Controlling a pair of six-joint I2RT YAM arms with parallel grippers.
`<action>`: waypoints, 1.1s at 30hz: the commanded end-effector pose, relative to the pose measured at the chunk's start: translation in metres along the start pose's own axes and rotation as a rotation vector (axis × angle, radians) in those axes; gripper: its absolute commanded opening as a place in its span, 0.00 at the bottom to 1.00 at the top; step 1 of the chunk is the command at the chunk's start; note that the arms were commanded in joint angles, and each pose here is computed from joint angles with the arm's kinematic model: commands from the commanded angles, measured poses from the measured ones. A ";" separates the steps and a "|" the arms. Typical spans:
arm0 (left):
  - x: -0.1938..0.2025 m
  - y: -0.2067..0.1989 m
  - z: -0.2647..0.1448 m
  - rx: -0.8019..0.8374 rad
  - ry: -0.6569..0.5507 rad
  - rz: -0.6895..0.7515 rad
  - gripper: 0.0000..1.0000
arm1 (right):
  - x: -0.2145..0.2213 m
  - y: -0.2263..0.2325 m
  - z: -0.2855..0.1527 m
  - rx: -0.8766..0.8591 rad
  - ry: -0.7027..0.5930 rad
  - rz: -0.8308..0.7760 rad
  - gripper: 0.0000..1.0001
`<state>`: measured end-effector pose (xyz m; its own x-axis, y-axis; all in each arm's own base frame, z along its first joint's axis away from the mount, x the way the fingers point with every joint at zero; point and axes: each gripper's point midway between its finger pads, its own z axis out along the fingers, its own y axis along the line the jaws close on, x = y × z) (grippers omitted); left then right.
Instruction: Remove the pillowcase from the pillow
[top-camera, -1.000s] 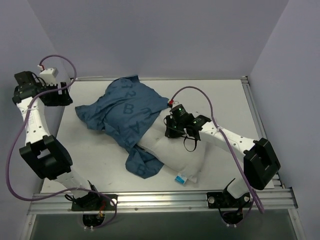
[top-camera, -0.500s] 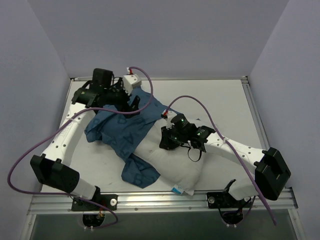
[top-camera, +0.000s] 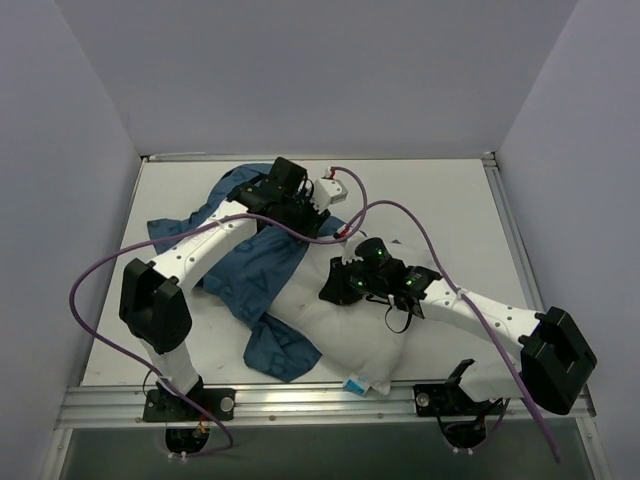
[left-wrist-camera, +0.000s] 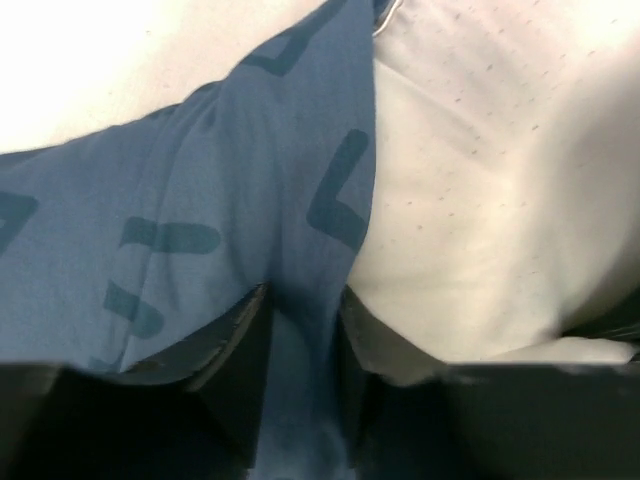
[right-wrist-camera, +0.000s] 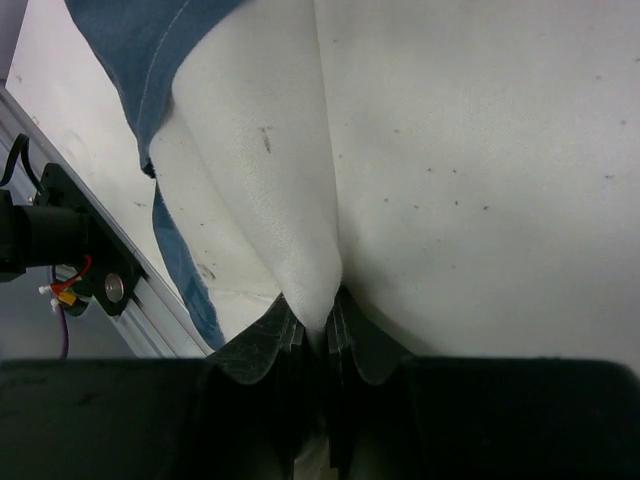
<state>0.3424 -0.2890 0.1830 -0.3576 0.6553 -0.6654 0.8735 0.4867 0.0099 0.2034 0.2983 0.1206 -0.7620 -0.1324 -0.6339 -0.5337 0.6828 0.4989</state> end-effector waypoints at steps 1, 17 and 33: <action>-0.013 0.019 -0.003 -0.101 -0.035 0.004 0.35 | 0.032 -0.001 -0.004 -0.018 0.112 0.043 0.00; -0.029 0.184 -0.033 -0.496 -0.048 -0.235 0.02 | 0.080 -0.026 -0.019 0.069 0.229 0.182 0.00; 0.034 0.232 -0.077 -0.422 -0.021 -0.238 0.46 | 0.081 -0.071 -0.018 0.241 0.249 0.297 0.00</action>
<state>0.4776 -0.1279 0.1504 -0.7141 0.4457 -0.5398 0.5478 0.8359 -0.0344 0.2344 0.2767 0.1253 -0.7804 0.0879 -0.6191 -0.3796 0.7202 0.5807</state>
